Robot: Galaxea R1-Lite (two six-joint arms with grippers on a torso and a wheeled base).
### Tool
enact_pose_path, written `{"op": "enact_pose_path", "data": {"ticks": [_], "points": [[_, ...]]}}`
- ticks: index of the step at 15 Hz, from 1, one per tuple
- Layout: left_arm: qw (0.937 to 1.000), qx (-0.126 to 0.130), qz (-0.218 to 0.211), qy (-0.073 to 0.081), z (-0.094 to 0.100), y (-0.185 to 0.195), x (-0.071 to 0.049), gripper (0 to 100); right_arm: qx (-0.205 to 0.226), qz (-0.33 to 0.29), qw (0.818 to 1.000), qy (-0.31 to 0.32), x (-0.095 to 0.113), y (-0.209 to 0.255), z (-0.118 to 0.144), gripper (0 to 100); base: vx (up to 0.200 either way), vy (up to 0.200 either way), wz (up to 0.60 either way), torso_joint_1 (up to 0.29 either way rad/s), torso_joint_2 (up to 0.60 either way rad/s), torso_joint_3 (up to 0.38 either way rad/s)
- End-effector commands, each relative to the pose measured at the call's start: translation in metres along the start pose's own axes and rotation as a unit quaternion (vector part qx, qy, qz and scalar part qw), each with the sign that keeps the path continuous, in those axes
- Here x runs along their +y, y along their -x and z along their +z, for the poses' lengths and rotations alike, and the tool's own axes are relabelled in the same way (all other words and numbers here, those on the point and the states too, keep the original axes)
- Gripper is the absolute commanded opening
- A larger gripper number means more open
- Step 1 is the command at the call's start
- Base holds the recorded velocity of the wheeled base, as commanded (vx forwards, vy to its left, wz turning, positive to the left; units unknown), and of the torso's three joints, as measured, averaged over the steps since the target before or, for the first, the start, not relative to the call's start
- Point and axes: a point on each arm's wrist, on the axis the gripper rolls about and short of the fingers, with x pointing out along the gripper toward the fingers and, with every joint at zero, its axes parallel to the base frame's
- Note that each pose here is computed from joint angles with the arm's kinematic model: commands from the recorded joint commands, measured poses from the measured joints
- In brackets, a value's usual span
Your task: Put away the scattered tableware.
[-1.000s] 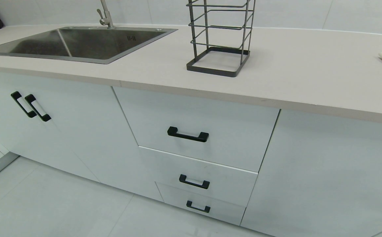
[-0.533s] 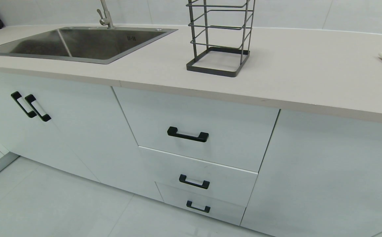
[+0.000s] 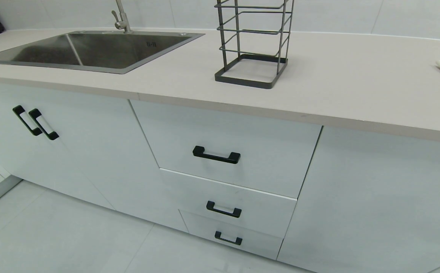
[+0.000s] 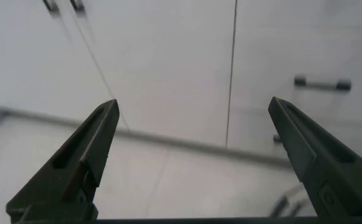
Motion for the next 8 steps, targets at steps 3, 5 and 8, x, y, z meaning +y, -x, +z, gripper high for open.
{"op": "enact_pose_path", "data": {"ticks": [3,5,8], "points": [[0.9999,0.001,0.000,0.012,-0.0002,0.0000,0.0000,100,0.001,0.000,1.000,0.001,0.0000,-0.0001,0.0001,100,0.000,0.000,0.00,0.000,0.00,0.000],[0.9993,0.001,0.001,0.036,-0.0002,0.0000,0.0000,100,0.001,0.000,1.000,0.001,0.0000,-0.0001,0.0001,100,0.000,0.000,0.00,0.000,0.00,0.000],[0.9989,0.001,0.003,0.048,-0.0002,0.0000,0.0001,100,0.001,0.000,1.000,0.001,0.0000,-0.0001,0.0001,100,-0.067,0.000,0.00,0.002,0.00,0.001]]}}
